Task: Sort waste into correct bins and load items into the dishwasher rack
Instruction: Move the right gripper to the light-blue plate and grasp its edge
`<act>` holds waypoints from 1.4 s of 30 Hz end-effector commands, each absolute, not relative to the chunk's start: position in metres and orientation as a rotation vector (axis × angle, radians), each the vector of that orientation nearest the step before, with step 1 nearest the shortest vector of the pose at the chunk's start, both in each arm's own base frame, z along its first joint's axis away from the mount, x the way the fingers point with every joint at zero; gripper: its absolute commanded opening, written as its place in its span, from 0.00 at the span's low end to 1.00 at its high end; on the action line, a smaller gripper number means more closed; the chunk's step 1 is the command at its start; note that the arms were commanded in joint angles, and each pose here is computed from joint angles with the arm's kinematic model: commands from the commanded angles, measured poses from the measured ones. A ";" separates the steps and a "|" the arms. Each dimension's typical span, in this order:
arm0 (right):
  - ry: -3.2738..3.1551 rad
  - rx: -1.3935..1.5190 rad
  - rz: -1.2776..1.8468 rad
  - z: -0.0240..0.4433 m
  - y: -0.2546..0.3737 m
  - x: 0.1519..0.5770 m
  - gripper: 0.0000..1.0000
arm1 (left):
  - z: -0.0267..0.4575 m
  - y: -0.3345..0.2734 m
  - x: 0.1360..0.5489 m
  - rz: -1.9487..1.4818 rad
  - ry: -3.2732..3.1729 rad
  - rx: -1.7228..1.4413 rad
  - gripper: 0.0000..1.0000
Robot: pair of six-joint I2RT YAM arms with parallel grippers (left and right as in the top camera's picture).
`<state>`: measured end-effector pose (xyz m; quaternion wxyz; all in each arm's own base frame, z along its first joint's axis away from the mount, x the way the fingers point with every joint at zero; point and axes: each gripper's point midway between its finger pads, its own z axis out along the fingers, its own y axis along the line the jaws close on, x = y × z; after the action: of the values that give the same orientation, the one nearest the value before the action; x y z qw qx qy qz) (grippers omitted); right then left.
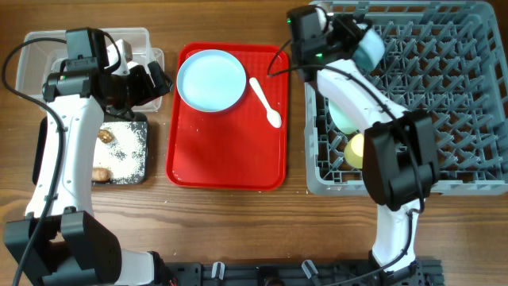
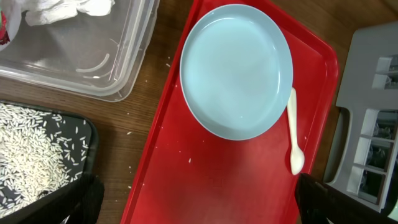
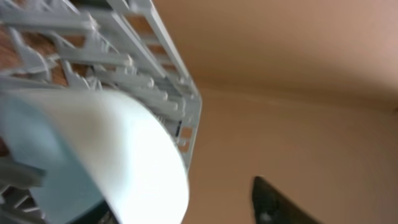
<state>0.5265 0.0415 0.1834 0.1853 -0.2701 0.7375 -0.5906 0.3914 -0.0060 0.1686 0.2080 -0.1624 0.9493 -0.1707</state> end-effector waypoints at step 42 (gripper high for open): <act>2.582 -0.175 0.581 0.181 0.289 0.464 1.00 | 0.183 -0.004 0.395 -0.467 2.603 -0.435 1.00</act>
<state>0.4653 0.2835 0.2064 0.2577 -0.0721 0.9321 0.2440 0.3914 -0.0060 0.1686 0.2080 -0.1624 0.9493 -0.1707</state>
